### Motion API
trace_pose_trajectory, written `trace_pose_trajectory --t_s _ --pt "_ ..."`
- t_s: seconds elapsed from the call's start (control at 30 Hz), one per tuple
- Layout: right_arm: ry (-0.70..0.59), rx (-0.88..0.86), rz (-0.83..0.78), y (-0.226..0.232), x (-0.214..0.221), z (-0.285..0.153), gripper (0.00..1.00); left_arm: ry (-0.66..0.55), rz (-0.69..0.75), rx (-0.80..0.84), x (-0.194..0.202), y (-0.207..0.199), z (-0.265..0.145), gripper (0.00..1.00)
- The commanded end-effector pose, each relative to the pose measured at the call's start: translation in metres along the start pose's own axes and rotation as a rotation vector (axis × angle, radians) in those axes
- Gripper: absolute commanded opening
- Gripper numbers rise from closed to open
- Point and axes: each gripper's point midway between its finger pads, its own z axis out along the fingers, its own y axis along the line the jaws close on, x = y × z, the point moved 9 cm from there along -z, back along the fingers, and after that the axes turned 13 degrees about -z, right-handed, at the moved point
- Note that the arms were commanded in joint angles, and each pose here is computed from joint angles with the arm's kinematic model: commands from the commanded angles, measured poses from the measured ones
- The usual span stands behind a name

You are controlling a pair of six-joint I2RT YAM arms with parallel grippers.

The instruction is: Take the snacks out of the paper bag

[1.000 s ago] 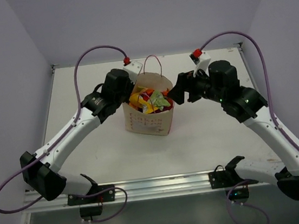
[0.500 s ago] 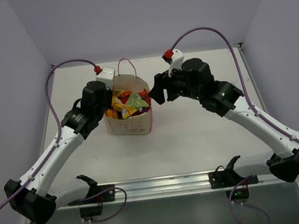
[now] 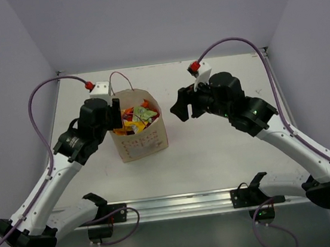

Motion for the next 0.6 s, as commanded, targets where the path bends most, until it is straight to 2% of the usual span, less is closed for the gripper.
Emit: trace_pose_trajectory --t_s 0.0,0.07,0.1,0.23,0.3,0.43,0.57 --pt "-0.028 -0.030 0.001 0.003 -0.002 -0.010 0.73 -0.133 -0.022 0.011 -0.029 -0.001 -0.016 0.69" --pt "-0.030 -0.030 -0.006 0.003 0.000 -0.015 0.74 -0.168 0.049 0.003 -0.037 0.002 -0.020 0.80" --pt "-0.029 -0.030 -0.015 0.003 0.002 -0.016 0.75 -0.203 0.065 0.011 -0.043 0.002 -0.021 0.82" --pt "-0.043 -0.043 -0.035 0.003 0.006 -0.025 0.75 -0.289 0.241 0.039 -0.066 0.009 -0.015 0.84" --pt "-0.035 -0.053 -0.046 0.002 0.010 -0.025 0.76 -0.299 0.281 0.129 -0.078 0.002 -0.006 0.85" --pt "-0.032 -0.083 -0.054 0.005 0.015 -0.030 0.77 -0.265 0.355 0.194 -0.098 0.010 0.019 0.84" --pt "-0.030 -0.108 -0.059 0.006 0.022 -0.034 0.78 -0.165 0.384 0.321 -0.099 0.008 0.051 0.80"
